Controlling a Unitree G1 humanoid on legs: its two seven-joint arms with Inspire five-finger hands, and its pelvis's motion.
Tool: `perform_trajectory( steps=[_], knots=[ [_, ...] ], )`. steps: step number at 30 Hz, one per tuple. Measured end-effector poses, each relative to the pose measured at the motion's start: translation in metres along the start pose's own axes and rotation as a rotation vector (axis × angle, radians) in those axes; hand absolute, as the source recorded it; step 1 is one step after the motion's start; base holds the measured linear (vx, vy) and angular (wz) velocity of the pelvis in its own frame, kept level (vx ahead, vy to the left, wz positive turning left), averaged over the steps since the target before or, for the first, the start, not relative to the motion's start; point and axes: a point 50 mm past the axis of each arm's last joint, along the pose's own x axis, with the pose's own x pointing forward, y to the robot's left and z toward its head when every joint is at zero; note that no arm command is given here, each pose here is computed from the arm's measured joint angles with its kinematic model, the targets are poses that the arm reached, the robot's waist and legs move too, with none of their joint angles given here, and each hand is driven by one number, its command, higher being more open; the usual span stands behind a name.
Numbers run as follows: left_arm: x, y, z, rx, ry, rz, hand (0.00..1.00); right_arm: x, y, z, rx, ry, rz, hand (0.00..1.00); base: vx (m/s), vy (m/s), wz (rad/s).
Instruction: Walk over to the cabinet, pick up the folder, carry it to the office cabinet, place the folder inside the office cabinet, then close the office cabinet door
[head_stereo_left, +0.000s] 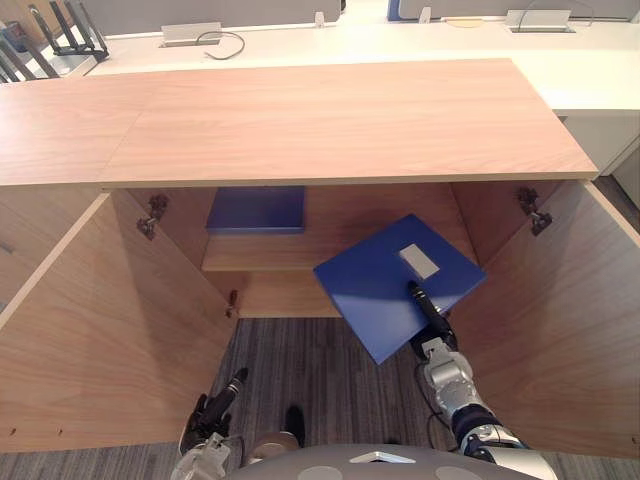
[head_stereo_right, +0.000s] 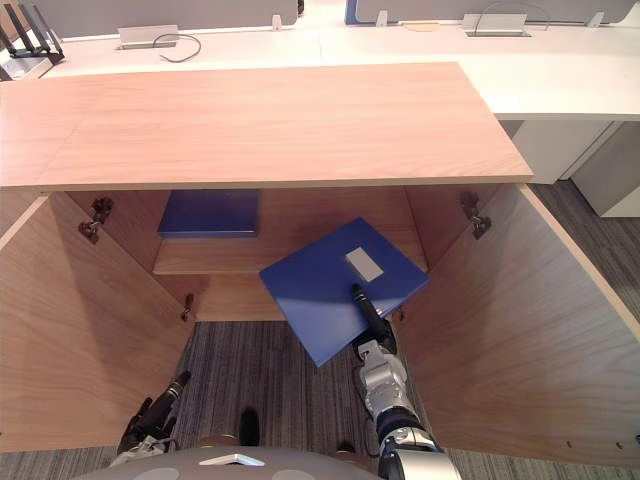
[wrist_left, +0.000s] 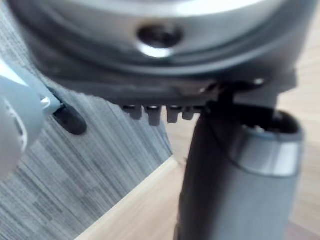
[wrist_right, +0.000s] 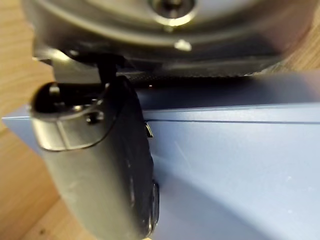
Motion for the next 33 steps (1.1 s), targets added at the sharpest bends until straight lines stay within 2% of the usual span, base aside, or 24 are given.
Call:
perform_trajectory(
  steps=[9,17,24,29,33],
  knots=[
    [-0.001,-0.007,-0.012,0.02,0.04,0.002,1.0,-0.002,0.007,-0.015,0.145,-0.01,-0.047,0.0,0.0,0.007,-0.02],
    [0.001,-0.012,-0.011,0.052,0.041,0.012,1.0,0.0,0.029,-0.028,0.314,-0.006,-0.046,0.0,-0.01,0.029,-0.09],
    [0.001,-0.012,-0.014,0.078,0.05,0.019,1.0,0.001,0.032,-0.025,0.342,-0.023,-0.041,0.0,0.0,0.073,0.12],
    [0.0,-0.011,-0.014,0.094,0.052,0.022,1.0,0.004,0.056,-0.028,0.341,-0.004,0.023,0.0,0.01,0.013,-0.05],
    [0.0,-0.012,-0.016,0.094,0.056,0.02,1.0,0.005,0.056,-0.027,0.35,-0.004,0.023,0.0,0.06,-0.112,0.05]
  ],
)
